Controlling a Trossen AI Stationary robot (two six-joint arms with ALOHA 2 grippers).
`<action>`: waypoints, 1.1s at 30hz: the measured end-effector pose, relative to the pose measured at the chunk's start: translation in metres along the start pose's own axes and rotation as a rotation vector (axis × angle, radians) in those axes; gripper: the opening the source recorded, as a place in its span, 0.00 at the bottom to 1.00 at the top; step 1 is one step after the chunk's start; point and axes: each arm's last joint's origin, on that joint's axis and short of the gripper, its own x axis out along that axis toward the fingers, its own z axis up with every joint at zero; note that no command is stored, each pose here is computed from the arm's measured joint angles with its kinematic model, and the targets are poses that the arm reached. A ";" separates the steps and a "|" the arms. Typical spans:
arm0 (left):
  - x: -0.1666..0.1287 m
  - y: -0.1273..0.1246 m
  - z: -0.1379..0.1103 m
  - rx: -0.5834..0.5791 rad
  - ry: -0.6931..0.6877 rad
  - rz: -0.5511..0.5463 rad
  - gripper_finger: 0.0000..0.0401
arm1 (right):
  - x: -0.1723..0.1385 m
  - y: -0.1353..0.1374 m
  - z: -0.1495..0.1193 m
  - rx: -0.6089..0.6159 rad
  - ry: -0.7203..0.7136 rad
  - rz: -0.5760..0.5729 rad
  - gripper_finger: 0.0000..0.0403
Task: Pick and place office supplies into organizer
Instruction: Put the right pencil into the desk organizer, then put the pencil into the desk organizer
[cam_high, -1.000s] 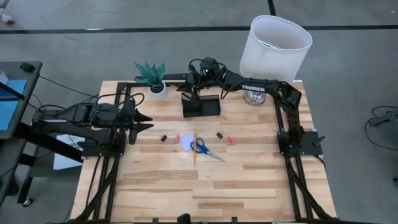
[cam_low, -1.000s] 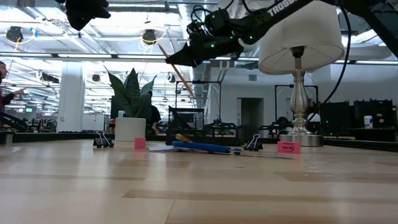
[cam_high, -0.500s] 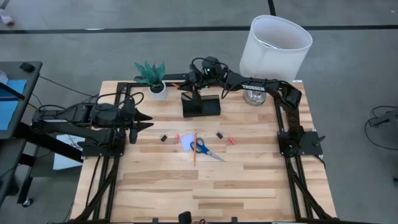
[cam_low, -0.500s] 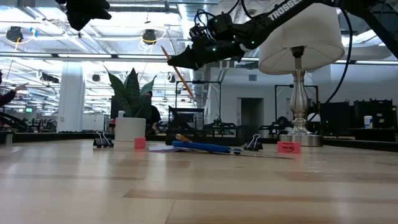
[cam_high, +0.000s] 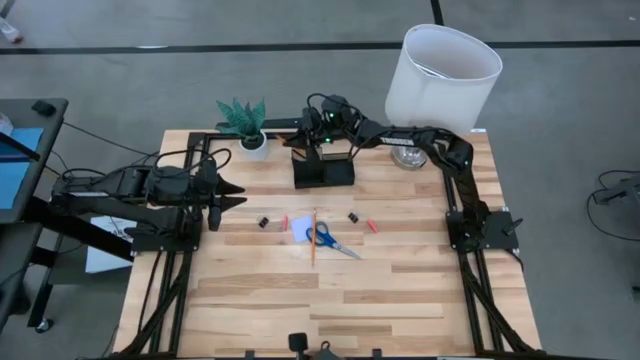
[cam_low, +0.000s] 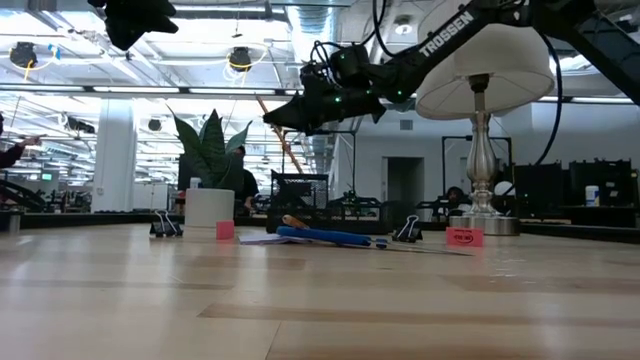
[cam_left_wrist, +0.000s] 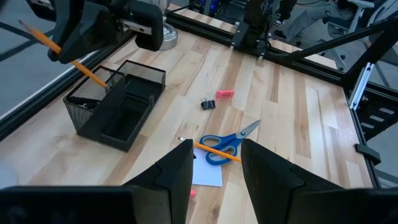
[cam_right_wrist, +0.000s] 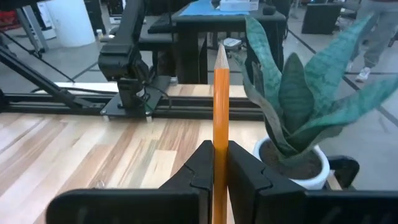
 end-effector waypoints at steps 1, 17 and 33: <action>0.000 0.000 0.000 0.000 0.000 0.000 0.31 | 0.000 -0.001 -0.001 0.002 0.003 -0.004 0.05; 0.000 0.000 0.000 0.004 -0.001 -0.001 0.31 | -0.006 -0.008 -0.011 0.059 0.071 -0.020 0.11; 0.000 0.000 0.000 0.003 -0.002 -0.001 0.31 | -0.005 -0.006 -0.011 0.065 0.073 -0.023 0.13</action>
